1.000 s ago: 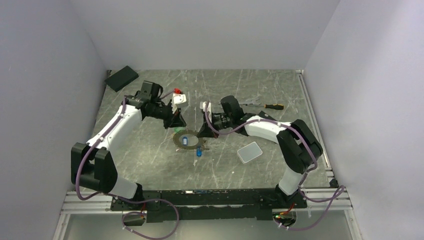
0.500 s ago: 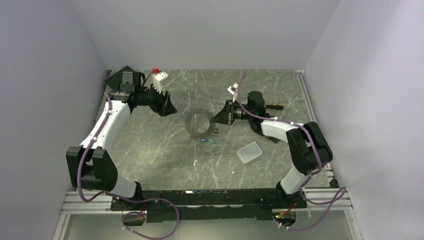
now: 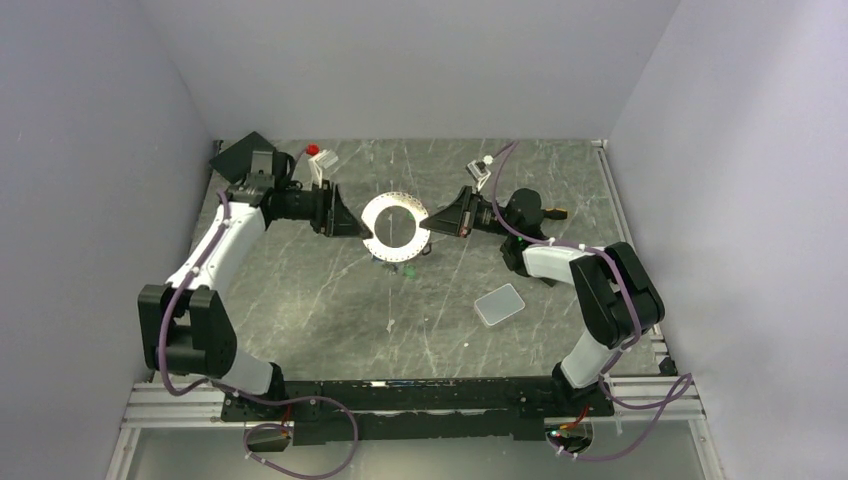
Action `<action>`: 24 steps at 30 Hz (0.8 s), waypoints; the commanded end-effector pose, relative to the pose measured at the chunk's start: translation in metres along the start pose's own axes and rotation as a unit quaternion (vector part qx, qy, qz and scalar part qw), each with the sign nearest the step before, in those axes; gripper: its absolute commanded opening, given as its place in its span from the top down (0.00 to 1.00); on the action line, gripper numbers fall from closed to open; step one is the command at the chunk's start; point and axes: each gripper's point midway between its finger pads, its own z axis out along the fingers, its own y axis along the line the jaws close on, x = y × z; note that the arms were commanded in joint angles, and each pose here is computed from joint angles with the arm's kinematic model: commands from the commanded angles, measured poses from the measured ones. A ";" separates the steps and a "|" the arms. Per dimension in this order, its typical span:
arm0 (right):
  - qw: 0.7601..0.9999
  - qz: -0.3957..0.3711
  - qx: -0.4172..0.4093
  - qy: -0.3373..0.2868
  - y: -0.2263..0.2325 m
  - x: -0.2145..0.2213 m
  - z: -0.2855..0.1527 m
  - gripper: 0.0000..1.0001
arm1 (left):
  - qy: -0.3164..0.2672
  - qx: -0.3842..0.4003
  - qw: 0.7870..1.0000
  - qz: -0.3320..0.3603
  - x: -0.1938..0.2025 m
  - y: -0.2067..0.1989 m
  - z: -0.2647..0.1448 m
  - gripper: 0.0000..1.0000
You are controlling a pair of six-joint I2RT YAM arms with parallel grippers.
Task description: Remove the keys from the keyring
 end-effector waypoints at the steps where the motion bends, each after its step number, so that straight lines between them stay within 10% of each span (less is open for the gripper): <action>1: 0.999 -0.013 -0.029 -0.036 0.027 -0.017 -0.003 1.00 | -0.041 0.045 0.998 0.005 -0.010 -0.042 -0.011 0.27; 24: 0.984 0.081 -0.042 -0.154 0.038 -0.067 -0.009 1.00 | -0.136 0.102 0.979 -0.114 -0.034 -0.055 -0.009 0.34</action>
